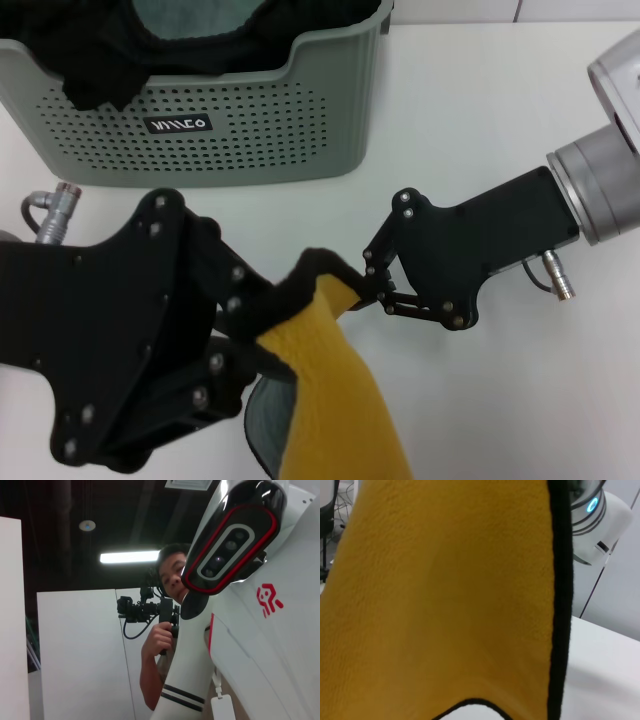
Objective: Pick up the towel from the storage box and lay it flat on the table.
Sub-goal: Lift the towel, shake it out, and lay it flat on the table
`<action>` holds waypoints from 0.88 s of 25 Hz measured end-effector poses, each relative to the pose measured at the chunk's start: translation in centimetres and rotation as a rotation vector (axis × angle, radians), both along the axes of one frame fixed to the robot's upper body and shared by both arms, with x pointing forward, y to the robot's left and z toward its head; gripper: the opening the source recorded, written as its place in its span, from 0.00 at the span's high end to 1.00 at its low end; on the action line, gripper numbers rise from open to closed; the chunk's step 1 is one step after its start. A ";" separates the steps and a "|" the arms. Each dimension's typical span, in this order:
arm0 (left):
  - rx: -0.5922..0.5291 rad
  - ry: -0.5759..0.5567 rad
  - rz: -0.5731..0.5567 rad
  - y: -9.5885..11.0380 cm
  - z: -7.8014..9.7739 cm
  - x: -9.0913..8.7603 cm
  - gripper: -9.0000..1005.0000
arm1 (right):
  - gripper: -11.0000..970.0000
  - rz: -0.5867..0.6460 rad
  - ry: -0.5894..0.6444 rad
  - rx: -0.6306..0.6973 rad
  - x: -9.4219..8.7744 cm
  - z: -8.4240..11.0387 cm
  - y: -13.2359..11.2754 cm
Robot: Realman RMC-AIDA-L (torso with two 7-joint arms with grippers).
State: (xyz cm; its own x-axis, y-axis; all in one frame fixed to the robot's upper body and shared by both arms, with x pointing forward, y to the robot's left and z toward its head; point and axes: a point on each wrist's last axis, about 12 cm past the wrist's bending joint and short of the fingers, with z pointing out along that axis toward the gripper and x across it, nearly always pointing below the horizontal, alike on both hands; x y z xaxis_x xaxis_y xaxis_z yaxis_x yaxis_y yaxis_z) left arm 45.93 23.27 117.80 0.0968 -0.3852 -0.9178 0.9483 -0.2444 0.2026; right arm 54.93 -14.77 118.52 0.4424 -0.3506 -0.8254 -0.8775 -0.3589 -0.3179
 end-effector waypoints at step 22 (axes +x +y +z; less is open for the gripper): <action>0.014 0.413 0.335 8.0 -4.0 -4.7 0.97 | 0.98 -0.216 0.232 0.322 -6.5 7.4 -5.8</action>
